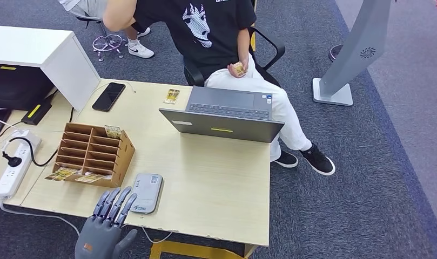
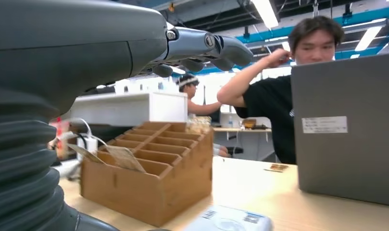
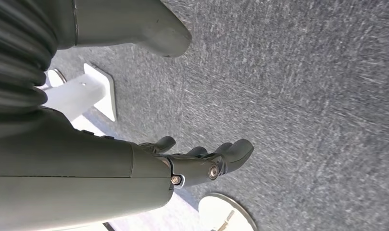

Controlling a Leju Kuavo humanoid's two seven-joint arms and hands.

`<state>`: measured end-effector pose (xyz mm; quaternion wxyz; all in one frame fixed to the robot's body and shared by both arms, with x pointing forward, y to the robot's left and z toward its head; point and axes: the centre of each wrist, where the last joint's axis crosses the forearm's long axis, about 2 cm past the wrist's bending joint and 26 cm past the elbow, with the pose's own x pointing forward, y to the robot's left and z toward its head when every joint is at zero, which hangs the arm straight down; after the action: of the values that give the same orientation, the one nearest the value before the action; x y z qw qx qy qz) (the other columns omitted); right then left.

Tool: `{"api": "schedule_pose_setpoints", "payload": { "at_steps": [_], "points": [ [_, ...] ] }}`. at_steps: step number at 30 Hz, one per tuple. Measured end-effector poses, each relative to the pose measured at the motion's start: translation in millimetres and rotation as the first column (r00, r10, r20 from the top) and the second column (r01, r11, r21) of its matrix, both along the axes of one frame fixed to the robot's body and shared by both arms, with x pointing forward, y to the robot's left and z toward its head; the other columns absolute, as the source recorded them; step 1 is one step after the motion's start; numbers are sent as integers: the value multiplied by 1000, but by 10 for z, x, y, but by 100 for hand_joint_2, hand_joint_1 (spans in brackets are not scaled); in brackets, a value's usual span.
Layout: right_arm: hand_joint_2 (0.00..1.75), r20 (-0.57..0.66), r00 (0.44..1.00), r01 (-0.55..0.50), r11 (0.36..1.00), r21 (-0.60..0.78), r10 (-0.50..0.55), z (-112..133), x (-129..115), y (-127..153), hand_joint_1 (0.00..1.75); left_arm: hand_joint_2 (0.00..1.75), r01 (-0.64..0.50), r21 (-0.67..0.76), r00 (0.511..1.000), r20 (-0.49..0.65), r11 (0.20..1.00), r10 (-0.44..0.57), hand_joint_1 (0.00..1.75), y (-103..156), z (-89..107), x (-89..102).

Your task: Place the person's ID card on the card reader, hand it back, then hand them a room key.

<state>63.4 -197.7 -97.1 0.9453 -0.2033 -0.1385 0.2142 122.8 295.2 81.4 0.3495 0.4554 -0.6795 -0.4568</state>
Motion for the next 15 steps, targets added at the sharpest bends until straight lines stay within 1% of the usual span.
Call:
{"api": "schedule_pose_setpoints", "payload": {
  "at_steps": [2, 5, 10, 15],
  "points": [
    [175, -6, 1000, 11, 1000, 0, -11, -4, -20, -4, 0, 175, -57, 35, 998, 26, 998, 56, 0, 67, 58, -101],
    [175, -15, 1000, 22, 1000, -2, -22, -7, -36, -7, 0, 175, -151, 68, 987, 74, 986, 146, 0, 169, 144, -156],
    [175, -24, 999, 34, 999, -6, -34, -8, -44, -11, 0, 175, -269, 81, 959, 118, 960, 259, 0, 363, 214, -111],
    [175, -26, 999, 35, 999, -7, -35, -8, -44, -12, 0, 175, -327, 72, 939, 137, 942, 315, 0, 457, 240, -78]
  ]
}}
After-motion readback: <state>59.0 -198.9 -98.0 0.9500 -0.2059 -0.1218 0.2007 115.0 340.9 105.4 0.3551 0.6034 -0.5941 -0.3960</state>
